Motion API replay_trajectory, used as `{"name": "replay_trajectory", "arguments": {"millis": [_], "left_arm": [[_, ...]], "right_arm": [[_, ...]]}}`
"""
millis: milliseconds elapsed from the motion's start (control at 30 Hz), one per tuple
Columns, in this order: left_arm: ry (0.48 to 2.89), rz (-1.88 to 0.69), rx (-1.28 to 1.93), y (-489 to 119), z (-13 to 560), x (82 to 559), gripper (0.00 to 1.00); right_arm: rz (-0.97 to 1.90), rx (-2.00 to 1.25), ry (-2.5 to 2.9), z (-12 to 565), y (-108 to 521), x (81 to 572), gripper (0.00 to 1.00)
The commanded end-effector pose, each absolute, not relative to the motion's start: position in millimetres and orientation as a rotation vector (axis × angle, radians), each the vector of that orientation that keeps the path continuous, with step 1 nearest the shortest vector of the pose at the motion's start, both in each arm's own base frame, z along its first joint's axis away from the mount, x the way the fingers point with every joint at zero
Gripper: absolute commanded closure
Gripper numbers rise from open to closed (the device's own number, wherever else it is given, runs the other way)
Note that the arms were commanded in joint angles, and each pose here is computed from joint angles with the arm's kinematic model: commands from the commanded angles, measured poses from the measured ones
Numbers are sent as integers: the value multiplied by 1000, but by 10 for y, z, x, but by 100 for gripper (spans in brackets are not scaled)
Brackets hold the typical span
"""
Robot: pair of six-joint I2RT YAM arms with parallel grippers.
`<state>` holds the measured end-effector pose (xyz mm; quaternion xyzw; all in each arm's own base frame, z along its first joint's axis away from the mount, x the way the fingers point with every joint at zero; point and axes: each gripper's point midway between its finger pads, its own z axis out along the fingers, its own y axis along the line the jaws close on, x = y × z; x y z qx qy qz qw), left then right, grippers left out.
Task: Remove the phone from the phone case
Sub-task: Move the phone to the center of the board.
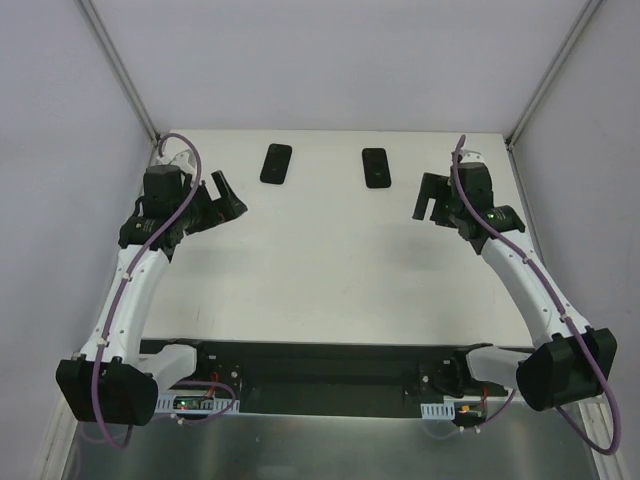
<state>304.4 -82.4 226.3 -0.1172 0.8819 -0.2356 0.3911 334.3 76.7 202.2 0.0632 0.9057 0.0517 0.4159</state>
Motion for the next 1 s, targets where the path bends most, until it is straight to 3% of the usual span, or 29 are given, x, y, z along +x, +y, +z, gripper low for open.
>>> {"name": "replay_trajectory", "arguments": {"millis": [0, 267, 433, 567, 967], "left_arm": [[2142, -536, -383, -702, 2481, 3130, 1], [2185, -563, -544, -705, 2202, 3120, 1], [2172, -492, -467, -672, 2209, 3150, 1], [2101, -313, -500, -543, 2233, 3100, 1], [2171, -467, -403, -851, 2260, 3086, 1]], "right_arm": [[35, 181, 2196, 2250, 599, 3339, 4], [-60, 207, 2215, 2319, 501, 3436, 4], [-2, 171, 2245, 2500, 677, 3701, 4], [126, 92, 2415, 2247, 1031, 3917, 4], [130, 82, 2503, 1700, 1354, 4822, 4]]}}
